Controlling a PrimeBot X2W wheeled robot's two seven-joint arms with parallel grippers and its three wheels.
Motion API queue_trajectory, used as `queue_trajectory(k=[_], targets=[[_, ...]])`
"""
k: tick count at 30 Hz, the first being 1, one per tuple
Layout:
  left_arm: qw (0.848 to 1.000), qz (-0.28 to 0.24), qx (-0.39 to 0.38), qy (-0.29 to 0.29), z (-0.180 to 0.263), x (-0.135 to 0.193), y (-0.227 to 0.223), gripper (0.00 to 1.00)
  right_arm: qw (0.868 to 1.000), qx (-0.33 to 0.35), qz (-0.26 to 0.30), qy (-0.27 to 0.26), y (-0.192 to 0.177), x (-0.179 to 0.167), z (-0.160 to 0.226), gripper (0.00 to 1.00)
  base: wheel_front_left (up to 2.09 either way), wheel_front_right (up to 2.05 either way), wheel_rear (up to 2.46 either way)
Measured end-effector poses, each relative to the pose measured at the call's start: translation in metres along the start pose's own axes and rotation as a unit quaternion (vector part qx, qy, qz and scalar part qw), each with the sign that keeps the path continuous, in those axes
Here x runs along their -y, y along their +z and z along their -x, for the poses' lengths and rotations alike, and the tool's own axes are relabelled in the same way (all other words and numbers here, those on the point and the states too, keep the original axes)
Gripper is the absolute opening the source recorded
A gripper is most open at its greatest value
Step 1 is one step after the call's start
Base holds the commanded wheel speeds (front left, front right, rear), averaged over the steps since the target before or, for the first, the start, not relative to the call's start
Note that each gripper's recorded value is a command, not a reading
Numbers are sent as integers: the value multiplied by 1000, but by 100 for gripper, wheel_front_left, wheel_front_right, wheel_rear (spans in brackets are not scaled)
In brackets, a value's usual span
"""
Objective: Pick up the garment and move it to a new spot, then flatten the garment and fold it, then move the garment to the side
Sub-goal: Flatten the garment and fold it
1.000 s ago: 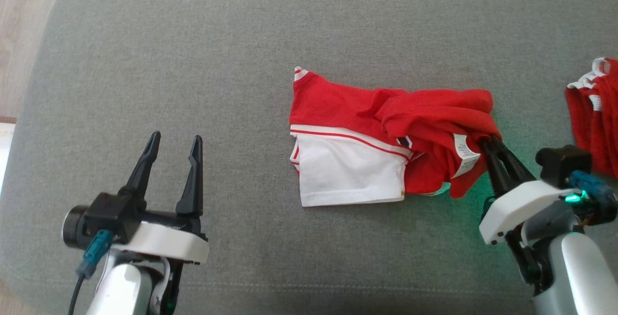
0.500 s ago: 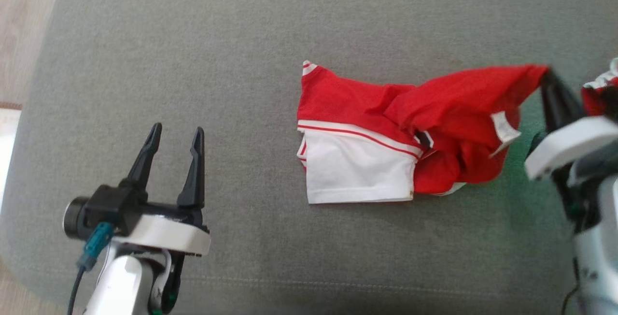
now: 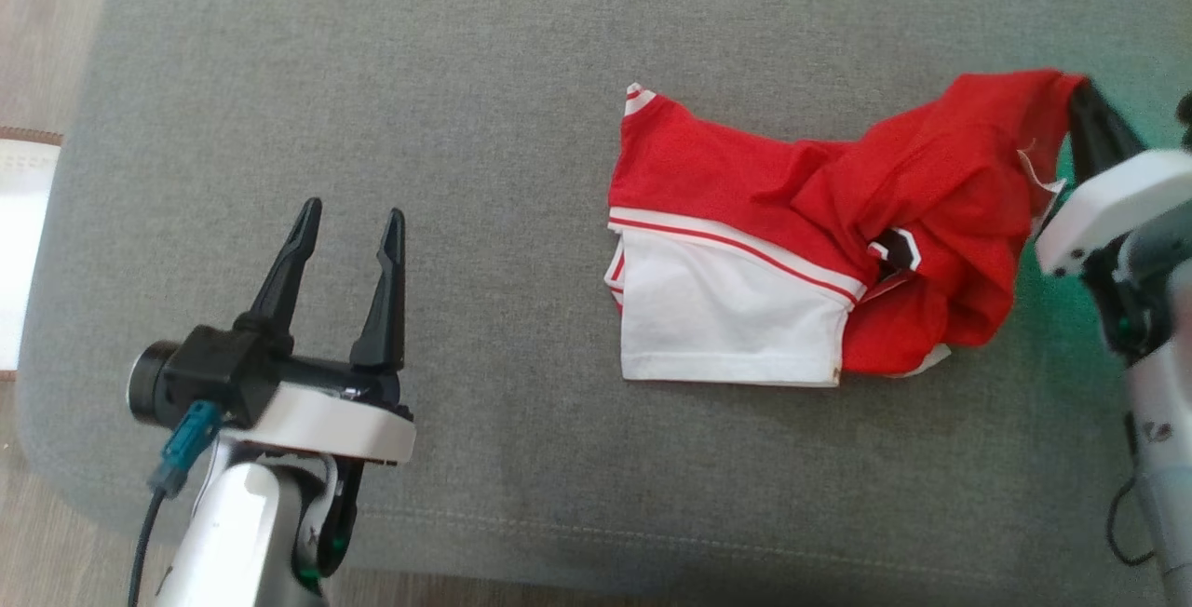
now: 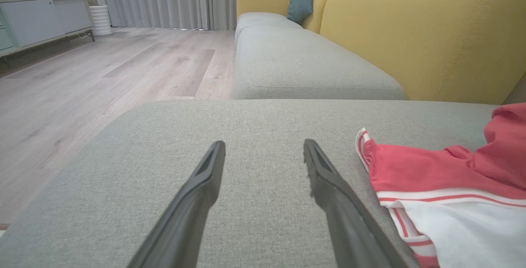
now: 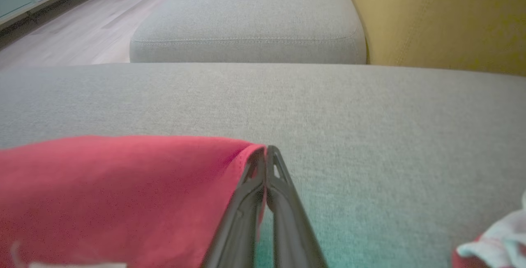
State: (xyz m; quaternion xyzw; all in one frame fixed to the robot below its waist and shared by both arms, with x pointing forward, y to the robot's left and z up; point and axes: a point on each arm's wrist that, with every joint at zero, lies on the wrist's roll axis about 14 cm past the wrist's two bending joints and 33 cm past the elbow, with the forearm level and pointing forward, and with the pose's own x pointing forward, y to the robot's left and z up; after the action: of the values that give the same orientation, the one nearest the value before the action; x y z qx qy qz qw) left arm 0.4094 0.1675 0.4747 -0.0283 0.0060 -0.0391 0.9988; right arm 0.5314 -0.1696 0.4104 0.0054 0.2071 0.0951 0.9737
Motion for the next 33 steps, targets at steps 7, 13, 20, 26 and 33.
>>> queue_trajectory(k=[7, 13, 20, 26, 33], targets=[[1000, -1, 1, -8, -2, 4, 0, 100, 999, 24, -20, -21, -10, 12, 9, 100, 0, 0, 0], [1000, -2, 17, -15, -2, 10, 11, 100, 993, 110, -28, -35, 27, 19, 30, 100, 0, 0, 0], [1000, 0, 19, -21, 11, 17, 15, 100, 983, 177, -17, -42, 41, 13, 84, 100, 0, 0, 0], [999, -3, 26, -27, 17, 21, 20, 100, 984, 174, -25, -35, 31, -14, 123, 100, 0, 0, 0], [999, -6, 21, -28, 22, 22, 17, 100, 988, 146, -41, -35, 10, -26, 149, 100, 0, 0, 0]])
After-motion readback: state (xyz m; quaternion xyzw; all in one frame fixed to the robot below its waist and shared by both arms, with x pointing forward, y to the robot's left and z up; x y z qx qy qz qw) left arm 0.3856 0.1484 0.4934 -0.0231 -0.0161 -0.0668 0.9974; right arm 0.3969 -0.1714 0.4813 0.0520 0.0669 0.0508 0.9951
